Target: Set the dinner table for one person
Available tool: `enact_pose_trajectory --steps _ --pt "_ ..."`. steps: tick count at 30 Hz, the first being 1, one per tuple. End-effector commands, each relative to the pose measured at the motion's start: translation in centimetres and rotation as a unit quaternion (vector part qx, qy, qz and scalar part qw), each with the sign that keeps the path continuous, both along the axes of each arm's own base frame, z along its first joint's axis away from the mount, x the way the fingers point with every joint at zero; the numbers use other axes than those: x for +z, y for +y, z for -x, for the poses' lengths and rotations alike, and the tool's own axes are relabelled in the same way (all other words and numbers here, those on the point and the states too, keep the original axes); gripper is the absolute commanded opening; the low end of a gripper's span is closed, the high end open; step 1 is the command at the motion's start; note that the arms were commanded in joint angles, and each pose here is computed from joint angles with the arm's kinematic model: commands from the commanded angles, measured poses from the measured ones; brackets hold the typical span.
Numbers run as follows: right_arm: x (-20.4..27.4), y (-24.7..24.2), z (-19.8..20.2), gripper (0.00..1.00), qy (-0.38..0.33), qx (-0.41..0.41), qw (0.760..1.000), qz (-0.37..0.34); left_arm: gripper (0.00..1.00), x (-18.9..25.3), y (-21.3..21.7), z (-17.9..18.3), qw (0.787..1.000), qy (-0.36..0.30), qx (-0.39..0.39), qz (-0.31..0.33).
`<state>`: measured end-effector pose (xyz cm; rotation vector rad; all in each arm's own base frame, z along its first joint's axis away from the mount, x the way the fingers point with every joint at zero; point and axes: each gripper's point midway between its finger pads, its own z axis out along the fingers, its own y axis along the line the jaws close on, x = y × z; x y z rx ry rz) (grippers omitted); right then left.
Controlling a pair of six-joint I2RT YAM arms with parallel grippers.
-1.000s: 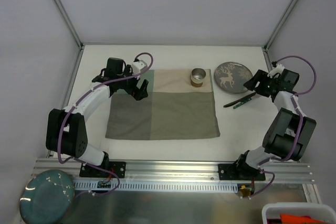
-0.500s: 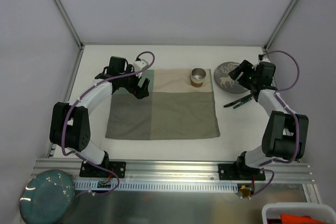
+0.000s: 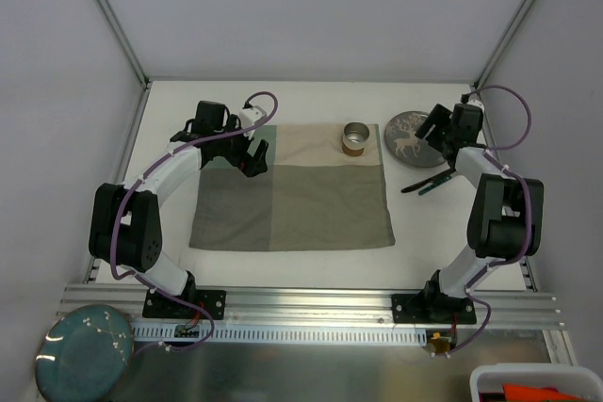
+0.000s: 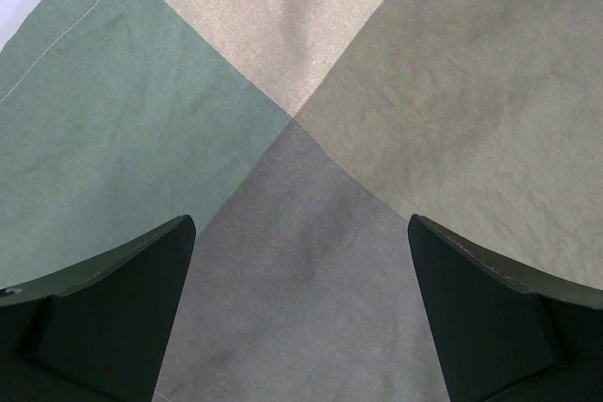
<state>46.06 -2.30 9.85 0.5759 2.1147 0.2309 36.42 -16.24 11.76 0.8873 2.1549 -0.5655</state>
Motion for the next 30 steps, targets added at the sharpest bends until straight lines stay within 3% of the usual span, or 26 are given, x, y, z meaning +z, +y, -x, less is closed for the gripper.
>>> enact_pose_trajectory --steps 1,10,16,17,18,23,27,28,30 --pt "2.7 -1.0 -2.0 0.78 -0.033 -0.001 0.998 0.055 0.99 1.3 -0.9 -0.4 1.0 -0.013 -0.009 0.016" --pt "5.8 -1.1 -3.6 0.79 -0.054 0.037 0.993 0.094 0.99 1.9 -0.3 -0.5 1.0 -0.027 0.002 0.007" --pt "5.7 -0.7 -5.4 0.8 0.03 0.131 0.98 0.149 0.99 5.6 1.1 -2.1 0.995 -0.088 0.039 -0.02" --pt "7.7 -0.8 -6.7 0.8 0.019 0.129 0.98 0.151 0.99 6.7 1.2 -2.5 0.994 -0.099 0.044 -0.02" --pt "5.8 -0.7 -6.6 0.8 0.048 0.143 0.98 0.134 0.99 7.3 1.2 -2.7 0.993 -0.103 0.049 -0.016" --pt "5.3 -0.8 -8.2 0.81 0.089 0.149 0.977 0.124 0.99 11.9 1.0 -4.8 0.988 -0.137 0.069 -0.002" --pt "6.2 -0.5 -8.6 0.81 0.098 0.156 0.975 0.124 0.99 15.2 -1.1 -7.4 0.989 -0.125 0.06 0.043" --pt "6.7 -0.3 -8.8 0.81 0.093 0.16 0.974 0.132 0.99 13.4 -1.8 -8.5 0.993 -0.096 0.054 0.045" --pt "7.0 -0.7 -8.9 0.82 0.099 0.169 0.965 0.177 0.99 15.6 -2.9 -10.1 0.994 -0.083 0.047 0.061"
